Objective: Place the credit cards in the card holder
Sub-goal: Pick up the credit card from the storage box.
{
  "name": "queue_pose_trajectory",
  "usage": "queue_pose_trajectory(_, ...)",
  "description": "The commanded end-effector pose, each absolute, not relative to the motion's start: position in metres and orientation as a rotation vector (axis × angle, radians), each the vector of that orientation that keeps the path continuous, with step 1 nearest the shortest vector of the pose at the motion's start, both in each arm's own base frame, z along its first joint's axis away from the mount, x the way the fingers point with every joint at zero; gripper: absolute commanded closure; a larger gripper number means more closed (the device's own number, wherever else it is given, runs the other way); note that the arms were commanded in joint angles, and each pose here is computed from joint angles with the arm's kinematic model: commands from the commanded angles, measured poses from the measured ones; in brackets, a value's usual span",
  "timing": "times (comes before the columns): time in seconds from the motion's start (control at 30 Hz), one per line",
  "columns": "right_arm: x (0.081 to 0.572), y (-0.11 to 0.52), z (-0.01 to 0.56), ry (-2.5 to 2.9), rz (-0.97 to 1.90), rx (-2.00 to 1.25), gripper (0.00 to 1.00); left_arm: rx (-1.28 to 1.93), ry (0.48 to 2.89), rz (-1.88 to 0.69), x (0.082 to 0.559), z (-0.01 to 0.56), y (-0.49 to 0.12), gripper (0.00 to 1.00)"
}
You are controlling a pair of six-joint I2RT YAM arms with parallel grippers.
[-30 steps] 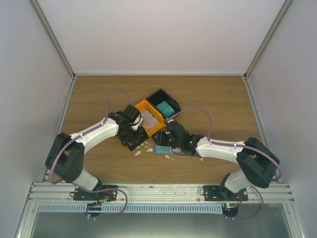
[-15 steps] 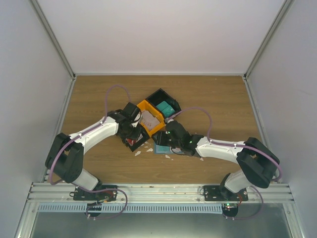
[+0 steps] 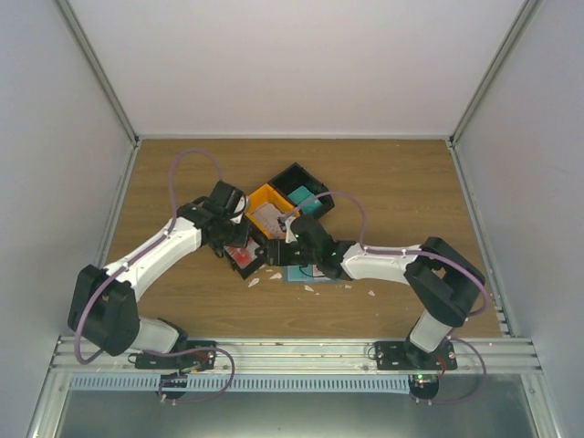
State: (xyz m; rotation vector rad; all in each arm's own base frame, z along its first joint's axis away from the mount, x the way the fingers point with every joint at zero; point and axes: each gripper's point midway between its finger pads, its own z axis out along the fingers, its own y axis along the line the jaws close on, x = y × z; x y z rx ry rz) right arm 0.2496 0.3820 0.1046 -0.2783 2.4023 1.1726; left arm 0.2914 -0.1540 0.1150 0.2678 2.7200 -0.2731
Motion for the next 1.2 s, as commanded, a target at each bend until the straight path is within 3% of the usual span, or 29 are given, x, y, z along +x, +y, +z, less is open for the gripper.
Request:
queue_pose_trajectory(0.0,0.25,0.41,0.123,2.321,1.312,-0.407,0.44,0.218,2.663,-0.412,0.297,0.129,-0.157,1.0)
queue_pose_trajectory(0.37,0.26,0.414,0.132,2.245,1.467,-0.329,0.34,0.171,2.546,-0.751,0.297,0.17,-0.153,1.0)
queue_pose_trajectory(0.53,0.26,0.416,0.165,2.105,1.619,-0.366,0.28,0.212,2.439,-1.025,0.286,0.2,-0.164,1.0)
queue_pose_trajectory(0.63,0.261,0.415,0.187,2.027,1.689,-0.382,0.29,0.225,2.362,-1.159,0.284,0.222,-0.166,1.0)
queue_pose_trajectory(0.77,0.257,0.41,0.21,1.93,1.795,-0.396,0.43,0.266,2.269,-1.318,0.278,0.247,-0.172,1.0)
queue_pose_trajectory(0.9,0.254,0.405,0.225,1.874,1.858,-0.389,0.7,0.273,2.249,-1.364,0.276,0.252,-0.173,0.99)
queue_pose_trajectory(1.0,0.253,0.398,0.236,1.836,1.868,-0.374,0.97,0.26,2.255,-1.346,0.276,0.251,-0.171,0.88)
queue_pose_trajectory(1.17,0.248,0.388,0.25,1.783,1.882,-0.383,0.99,0.219,2.263,-1.293,0.28,0.247,-0.161,0.67)
